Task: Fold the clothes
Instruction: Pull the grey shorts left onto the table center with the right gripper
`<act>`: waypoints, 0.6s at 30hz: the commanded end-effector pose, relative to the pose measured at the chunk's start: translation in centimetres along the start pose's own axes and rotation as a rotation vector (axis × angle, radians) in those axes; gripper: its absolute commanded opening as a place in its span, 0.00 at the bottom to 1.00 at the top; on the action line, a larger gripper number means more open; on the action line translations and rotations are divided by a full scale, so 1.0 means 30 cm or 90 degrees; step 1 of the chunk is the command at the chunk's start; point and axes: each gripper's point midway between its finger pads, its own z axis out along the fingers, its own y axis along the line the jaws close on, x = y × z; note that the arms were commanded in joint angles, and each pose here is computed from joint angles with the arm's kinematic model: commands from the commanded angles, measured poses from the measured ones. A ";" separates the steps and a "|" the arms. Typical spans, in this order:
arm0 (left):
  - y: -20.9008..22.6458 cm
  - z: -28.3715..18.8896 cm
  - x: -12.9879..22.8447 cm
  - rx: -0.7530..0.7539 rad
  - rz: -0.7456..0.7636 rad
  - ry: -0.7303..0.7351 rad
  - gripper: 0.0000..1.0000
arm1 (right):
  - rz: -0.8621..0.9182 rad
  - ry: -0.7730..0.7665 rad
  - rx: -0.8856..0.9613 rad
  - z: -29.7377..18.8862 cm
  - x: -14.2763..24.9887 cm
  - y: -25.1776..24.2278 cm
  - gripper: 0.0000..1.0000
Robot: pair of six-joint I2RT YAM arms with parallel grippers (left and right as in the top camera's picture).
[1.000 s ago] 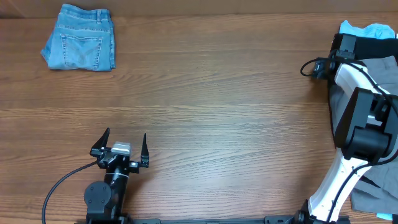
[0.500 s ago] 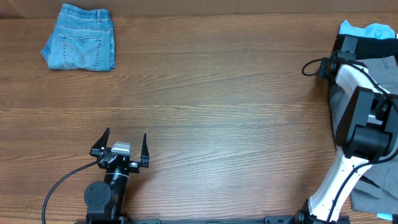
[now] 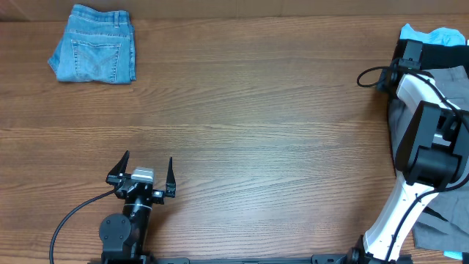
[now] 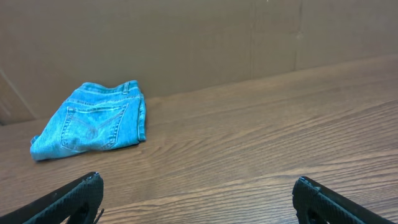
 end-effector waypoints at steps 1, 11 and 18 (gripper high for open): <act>0.006 0.000 0.004 -0.006 0.012 0.001 1.00 | 0.084 -0.069 0.012 -0.129 -0.144 -0.071 0.04; 0.006 0.000 0.004 -0.006 0.012 0.001 1.00 | 0.069 -0.104 -0.068 -0.326 -0.217 0.007 0.04; 0.006 0.000 0.004 -0.006 0.012 0.001 1.00 | -0.020 -0.119 -0.145 -0.453 -0.179 0.310 0.04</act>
